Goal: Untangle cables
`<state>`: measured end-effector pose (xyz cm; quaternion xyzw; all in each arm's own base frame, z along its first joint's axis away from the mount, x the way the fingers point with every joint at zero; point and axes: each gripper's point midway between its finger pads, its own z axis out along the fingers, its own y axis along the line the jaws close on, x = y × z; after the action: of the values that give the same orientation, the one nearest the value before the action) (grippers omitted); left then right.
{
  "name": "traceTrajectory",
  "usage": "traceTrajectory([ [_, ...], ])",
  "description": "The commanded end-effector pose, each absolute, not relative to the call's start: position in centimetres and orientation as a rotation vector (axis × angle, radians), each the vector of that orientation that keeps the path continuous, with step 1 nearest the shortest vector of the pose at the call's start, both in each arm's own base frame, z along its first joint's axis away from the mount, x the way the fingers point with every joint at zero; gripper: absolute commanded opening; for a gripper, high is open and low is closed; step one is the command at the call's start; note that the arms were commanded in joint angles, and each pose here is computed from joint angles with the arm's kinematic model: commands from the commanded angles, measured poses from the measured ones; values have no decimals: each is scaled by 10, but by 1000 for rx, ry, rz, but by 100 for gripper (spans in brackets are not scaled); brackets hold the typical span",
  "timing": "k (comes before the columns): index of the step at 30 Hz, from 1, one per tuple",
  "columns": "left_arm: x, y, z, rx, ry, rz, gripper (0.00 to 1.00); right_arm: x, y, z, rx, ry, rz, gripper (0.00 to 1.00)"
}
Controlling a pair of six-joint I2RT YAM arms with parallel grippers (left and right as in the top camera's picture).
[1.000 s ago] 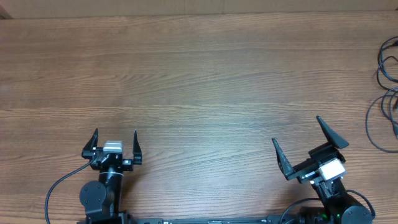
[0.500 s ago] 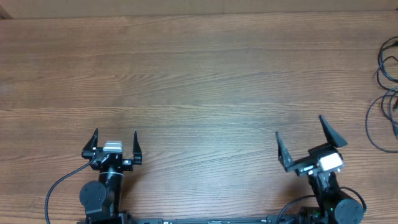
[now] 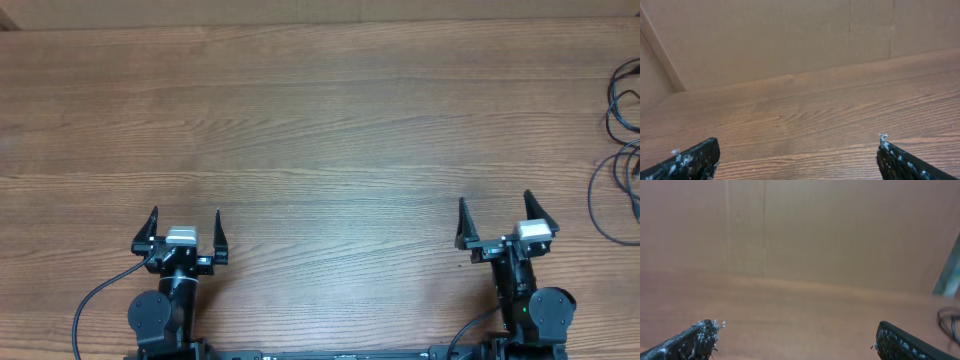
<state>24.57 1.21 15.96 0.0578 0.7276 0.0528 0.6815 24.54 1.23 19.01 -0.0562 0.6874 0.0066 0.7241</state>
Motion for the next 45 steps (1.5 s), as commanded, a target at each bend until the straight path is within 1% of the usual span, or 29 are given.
traceTrajectory([
  [1,245,16,160,132,1629,148,100,246,9,174,-110,1572,1,100],
  [45,245,16,159,132,1629,148,100,246,9,172,-100,1583,10,100],
])
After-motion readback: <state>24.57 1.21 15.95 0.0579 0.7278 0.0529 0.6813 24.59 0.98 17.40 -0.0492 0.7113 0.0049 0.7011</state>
